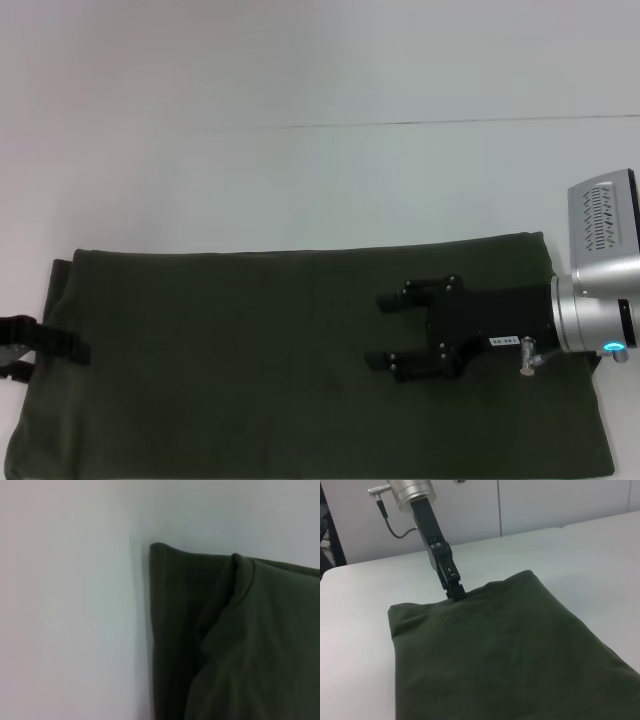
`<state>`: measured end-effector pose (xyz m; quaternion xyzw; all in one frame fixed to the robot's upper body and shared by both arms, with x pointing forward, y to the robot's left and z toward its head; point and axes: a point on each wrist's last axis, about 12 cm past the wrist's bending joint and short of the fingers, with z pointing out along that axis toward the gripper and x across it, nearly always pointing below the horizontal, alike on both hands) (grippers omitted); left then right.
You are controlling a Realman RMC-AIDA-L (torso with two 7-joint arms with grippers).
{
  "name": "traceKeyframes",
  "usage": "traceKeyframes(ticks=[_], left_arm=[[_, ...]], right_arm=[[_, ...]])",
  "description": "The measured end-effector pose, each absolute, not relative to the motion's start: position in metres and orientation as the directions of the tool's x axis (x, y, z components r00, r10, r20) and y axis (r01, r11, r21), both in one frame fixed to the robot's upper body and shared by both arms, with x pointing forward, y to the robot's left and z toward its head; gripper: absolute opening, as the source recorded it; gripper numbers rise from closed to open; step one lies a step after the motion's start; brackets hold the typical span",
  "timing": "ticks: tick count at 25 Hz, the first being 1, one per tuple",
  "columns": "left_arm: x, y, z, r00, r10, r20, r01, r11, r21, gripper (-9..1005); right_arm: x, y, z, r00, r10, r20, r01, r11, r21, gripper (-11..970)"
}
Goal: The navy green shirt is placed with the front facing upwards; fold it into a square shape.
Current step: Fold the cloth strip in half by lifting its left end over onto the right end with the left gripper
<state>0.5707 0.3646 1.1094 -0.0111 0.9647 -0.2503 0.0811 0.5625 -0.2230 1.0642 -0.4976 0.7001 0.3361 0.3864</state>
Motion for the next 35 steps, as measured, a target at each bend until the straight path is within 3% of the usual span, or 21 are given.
traceKeyframes(ticks=[35], left_arm=[[0.571,0.350,1.100,-0.991,-0.059,-0.124,0.019,0.837,-0.547,881]], right_arm=[[0.562,-0.223,1.064,-0.206,-0.438,-0.875,-0.957,0.277,0.086,792]])
